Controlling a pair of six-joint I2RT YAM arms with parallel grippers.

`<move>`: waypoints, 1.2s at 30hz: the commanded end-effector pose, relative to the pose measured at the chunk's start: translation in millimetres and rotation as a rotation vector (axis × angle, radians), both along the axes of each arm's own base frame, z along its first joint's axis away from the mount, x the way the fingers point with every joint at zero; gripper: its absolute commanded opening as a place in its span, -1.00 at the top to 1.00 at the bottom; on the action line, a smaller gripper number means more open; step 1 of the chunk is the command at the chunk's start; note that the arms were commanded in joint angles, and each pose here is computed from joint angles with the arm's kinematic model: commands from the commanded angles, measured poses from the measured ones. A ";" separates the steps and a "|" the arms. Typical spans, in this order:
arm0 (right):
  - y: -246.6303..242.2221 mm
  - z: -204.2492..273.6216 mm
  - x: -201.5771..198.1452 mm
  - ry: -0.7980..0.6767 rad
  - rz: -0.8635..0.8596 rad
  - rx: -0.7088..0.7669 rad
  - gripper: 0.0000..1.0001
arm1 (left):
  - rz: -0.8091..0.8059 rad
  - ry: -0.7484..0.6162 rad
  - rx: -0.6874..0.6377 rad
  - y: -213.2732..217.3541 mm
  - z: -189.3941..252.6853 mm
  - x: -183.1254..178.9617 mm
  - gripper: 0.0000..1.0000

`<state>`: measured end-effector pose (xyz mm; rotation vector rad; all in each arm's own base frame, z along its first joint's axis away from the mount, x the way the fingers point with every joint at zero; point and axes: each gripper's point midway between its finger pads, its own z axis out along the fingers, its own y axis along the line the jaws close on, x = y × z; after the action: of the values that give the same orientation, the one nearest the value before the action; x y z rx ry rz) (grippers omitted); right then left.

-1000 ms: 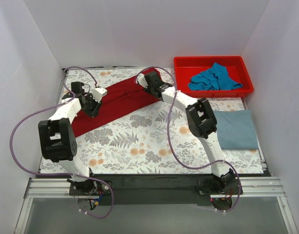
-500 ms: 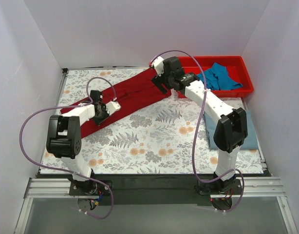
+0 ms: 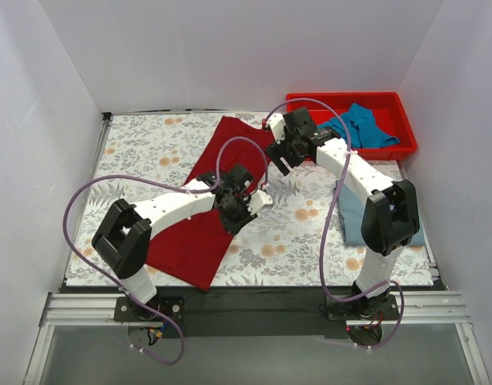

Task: Fold and stack the t-shirts
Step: Fold the tshirt

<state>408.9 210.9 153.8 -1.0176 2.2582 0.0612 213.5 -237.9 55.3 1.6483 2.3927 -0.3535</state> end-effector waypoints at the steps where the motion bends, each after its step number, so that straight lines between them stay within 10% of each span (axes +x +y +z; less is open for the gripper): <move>1: 17.8 9.8 -6.3 0.035 0.027 0.103 -0.67 | 0.089 0.025 -0.198 -24.3 63.0 11.4 0.62; 10: 80.0 -31.1 -0.5 0.160 0.079 0.157 0.30 | 0.420 -0.074 -0.488 50.7 133.9 106.4 0.64; 24: 105.5 -130.5 65.7 0.048 0.022 -0.113 0.58 | 0.771 -0.067 -0.540 155.7 116.6 122.7 0.63; 36: 111.9 -103.1 204.4 -0.607 0.101 -0.363 0.57 | 0.761 -0.011 -0.521 161.8 90.3 107.6 0.57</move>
<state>569.7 333.9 34.6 -1.1697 1.8907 -0.3658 322.1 -71.2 134.7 0.3999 2.4746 -0.6956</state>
